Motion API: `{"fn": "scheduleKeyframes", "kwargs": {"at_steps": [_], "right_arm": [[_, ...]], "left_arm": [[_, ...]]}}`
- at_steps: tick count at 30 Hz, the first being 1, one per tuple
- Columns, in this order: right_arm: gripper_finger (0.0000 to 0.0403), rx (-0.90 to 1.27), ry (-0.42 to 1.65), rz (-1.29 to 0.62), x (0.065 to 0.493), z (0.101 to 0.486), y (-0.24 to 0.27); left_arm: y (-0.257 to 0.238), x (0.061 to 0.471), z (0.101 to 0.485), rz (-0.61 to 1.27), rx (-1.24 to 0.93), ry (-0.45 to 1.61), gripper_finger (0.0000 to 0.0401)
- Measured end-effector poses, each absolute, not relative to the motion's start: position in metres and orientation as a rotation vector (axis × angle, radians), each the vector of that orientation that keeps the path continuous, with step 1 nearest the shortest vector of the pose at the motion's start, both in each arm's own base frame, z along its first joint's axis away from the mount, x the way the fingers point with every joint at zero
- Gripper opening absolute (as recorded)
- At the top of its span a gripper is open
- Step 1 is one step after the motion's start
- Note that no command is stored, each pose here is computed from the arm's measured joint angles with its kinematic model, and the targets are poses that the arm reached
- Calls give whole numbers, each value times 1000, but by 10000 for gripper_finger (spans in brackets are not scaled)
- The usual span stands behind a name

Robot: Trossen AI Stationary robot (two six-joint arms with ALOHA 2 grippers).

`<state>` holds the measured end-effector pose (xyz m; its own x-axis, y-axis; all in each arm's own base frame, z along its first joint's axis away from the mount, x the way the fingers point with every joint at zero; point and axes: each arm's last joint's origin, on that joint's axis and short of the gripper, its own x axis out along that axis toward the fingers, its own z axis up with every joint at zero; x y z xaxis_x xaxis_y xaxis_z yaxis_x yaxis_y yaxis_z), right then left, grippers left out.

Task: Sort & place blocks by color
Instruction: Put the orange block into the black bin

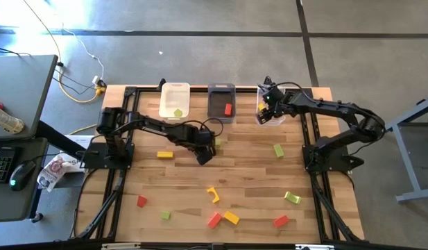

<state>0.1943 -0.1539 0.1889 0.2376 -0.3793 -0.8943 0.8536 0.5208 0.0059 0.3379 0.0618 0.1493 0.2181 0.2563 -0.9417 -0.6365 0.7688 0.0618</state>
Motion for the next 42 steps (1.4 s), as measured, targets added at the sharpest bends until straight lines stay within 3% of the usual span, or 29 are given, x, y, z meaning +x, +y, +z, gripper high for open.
{"fn": "scheduleKeyframes", "kwargs": {"at_steps": [21, 30, 42], "right_arm": [[197, 500, 900, -941, 196, 216, -120], [197, 626, 866, -802, 196, 229, -88], [197, 746, 968, -668, 202, 227, -38]], "left_arm": [[95, 317, 219, 714, -255, 948, 107], [123, 322, 233, 670, -155, 803, 111], [155, 315, 234, 526, -191, 759, 111]]}}
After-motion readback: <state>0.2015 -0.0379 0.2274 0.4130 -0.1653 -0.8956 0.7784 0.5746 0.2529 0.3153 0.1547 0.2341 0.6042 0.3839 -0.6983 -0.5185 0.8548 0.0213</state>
